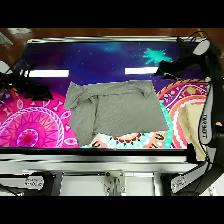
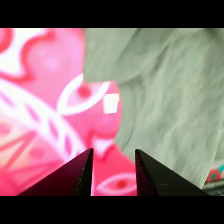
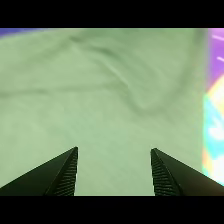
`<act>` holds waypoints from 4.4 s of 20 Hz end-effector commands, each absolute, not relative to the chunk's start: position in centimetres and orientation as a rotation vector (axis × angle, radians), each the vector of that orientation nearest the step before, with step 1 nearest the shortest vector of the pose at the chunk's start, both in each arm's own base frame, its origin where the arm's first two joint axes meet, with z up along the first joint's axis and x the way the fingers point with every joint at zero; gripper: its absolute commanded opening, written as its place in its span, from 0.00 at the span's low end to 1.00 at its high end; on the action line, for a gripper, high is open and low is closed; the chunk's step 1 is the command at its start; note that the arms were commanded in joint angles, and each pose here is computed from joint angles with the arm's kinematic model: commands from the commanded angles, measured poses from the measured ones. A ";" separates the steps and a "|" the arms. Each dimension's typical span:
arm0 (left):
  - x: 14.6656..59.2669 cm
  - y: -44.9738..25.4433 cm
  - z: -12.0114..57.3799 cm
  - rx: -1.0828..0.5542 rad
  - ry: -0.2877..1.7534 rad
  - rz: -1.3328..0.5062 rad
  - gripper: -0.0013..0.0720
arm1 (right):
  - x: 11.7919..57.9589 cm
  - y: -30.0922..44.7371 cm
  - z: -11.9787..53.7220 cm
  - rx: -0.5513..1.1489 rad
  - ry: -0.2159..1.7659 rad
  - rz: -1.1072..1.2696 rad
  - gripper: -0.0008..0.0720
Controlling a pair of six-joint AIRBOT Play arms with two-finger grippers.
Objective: Fold the shirts.
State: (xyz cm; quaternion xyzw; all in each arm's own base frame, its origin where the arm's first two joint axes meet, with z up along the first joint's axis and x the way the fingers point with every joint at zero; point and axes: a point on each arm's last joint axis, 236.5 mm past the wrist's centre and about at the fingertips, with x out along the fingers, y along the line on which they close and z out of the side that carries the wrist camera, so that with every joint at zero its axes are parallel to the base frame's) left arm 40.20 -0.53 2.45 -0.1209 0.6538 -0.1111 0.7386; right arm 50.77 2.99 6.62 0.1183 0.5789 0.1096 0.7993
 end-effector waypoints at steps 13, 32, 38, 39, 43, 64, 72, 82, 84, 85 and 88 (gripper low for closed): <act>21.8 -16.8 -8.5 -0.764 1.572 -0.464 0.84 | 35.3 -2.5 1.0 0.624 1.509 0.216 0.80; 22.3 -20.6 -7.2 -0.769 1.508 -0.594 0.06 | 33.2 -3.6 -8.4 0.642 1.546 0.062 0.94; 22.4 -20.8 -5.3 -0.723 1.443 -0.650 0.06 | 32.1 -2.3 -11.7 0.725 1.650 0.094 0.94; 22.4 -20.9 -4.9 -0.716 1.442 -0.664 0.06 | 32.1 -2.3 -11.9 0.729 1.654 0.091 0.94; 24.0 -20.9 -3.2 -0.675 1.388 -0.691 0.06 | 32.3 -0.4 -13.2 0.710 1.684 0.115 0.94; 18.1 -7.2 58.0 0.129 -0.210 -0.278 0.06 | 22.1 3.0 57.8 0.020 -0.274 0.123 0.10; 16.1 -4.6 51.0 0.188 0.045 -0.165 0.06 | 18.7 1.2 47.5 0.017 0.161 -0.010 0.10; 31.6 -2.0 27.3 0.079 0.779 -0.206 0.06 | 32.1 -3.1 22.4 0.189 1.165 0.067 0.10; 35.1 -1.6 21.9 0.043 0.911 -0.215 0.06 | 36.8 -4.2 17.4 0.237 1.204 0.059 0.09; 37.1 -1.5 19.4 0.022 0.960 -0.222 0.06 | 39.2 -4.3 15.4 0.257 1.199 0.064 0.10; 43.3 -1.3 13.0 -0.041 1.020 -0.223 0.06 | 46.5 -2.5 10.0 0.233 1.146 0.115 0.10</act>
